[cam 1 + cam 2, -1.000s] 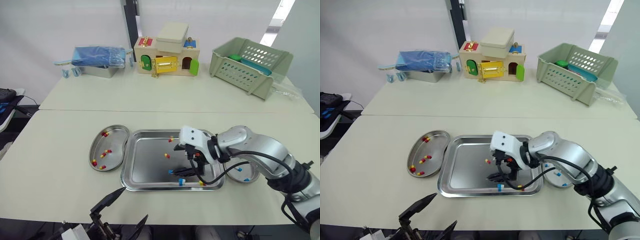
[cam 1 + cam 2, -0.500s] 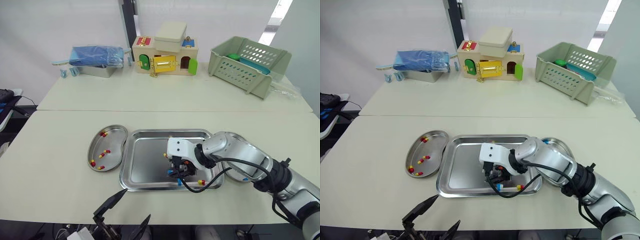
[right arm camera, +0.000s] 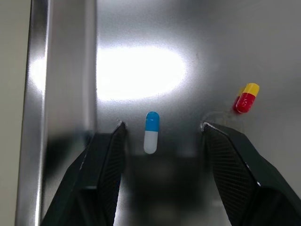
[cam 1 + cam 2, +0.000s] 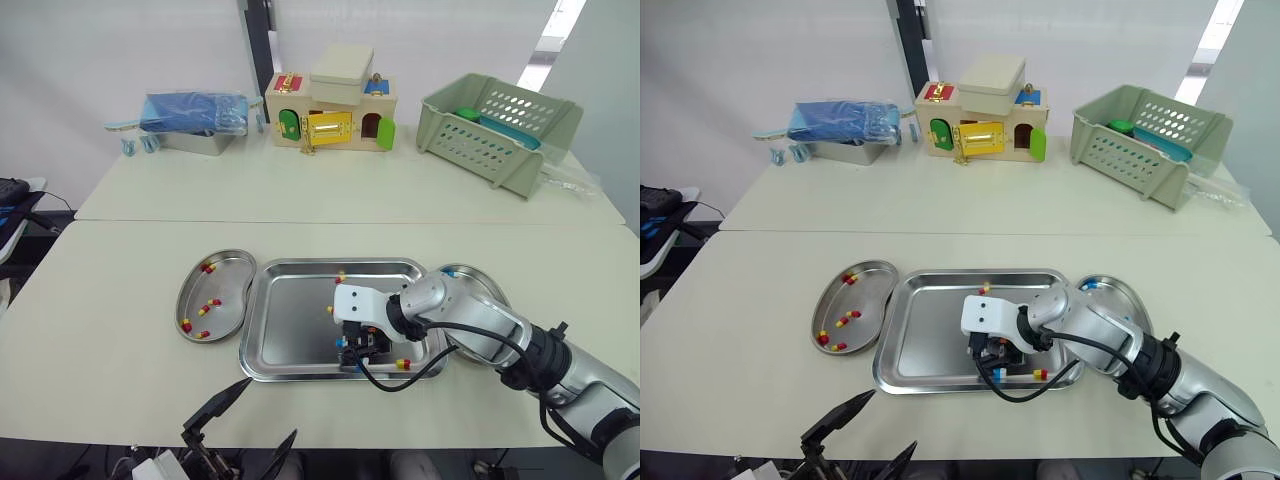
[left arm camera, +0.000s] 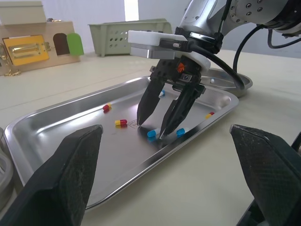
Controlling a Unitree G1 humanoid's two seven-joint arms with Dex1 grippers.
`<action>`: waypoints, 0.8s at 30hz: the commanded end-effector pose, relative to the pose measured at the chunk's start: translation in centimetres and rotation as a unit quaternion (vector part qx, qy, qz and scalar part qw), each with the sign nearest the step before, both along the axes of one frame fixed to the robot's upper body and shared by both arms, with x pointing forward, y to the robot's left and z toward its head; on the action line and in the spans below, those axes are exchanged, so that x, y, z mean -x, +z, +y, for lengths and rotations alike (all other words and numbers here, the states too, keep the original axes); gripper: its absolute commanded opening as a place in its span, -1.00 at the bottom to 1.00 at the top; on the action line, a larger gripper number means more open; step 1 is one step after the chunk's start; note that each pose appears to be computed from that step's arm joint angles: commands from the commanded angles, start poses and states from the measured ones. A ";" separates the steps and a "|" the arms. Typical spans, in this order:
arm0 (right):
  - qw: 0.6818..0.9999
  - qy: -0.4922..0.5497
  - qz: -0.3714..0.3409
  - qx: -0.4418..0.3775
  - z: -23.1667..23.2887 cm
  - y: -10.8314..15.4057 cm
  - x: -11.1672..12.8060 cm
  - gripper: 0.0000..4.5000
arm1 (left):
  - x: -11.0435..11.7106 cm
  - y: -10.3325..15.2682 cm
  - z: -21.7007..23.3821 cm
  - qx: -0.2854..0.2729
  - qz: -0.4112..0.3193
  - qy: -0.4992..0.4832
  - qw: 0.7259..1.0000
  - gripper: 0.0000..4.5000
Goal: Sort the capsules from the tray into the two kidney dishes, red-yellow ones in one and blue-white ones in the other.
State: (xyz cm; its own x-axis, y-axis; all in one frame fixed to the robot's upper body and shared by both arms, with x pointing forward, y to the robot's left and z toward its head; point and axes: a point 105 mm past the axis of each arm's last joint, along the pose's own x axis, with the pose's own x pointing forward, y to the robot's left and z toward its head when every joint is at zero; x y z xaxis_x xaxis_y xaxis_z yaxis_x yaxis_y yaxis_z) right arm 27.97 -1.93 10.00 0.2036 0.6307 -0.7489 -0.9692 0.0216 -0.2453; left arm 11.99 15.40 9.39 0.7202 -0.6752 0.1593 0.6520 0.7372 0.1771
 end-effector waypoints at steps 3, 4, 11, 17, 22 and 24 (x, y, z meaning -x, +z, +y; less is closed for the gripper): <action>1.000 0.015 -0.006 0.010 0.0 -0.6 0.2 -0.34 | 0.3 -0.1 0.6 0.006 0.000 0.006 1.000 1.00; 1.000 0.016 -0.006 0.011 0.0 -0.6 0.3 -0.45 | 0.3 -0.1 0.6 0.006 0.001 0.007 1.000 1.00; 1.000 0.028 0.003 0.001 0.1 -0.6 0.8 -0.99 | 0.5 -0.7 1.3 -0.001 0.005 0.006 1.000 1.00; 0.998 0.025 0.019 -0.046 -0.2 1.1 1.1 -0.99 | 0.5 -0.9 1.5 -0.012 0.001 -0.025 1.000 1.00; 0.991 0.023 0.014 -0.131 -2.1 4.6 1.5 -0.99 | 0.3 -0.4 1.4 -0.020 -0.010 -0.072 0.997 1.00; 0.989 0.006 0.012 -0.146 -3.8 5.6 1.6 -0.99 | 0.3 -0.2 1.2 -0.021 -0.013 -0.095 0.995 1.00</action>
State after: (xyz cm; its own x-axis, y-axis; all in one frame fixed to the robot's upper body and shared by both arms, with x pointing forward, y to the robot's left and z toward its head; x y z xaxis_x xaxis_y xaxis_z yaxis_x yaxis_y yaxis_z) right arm 26.85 -4.97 13.89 0.1738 0.7923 -0.5849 -0.9800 0.0808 -0.1816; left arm 11.81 16.76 8.49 0.6035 -0.7885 0.1189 0.7599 0.6139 0.2139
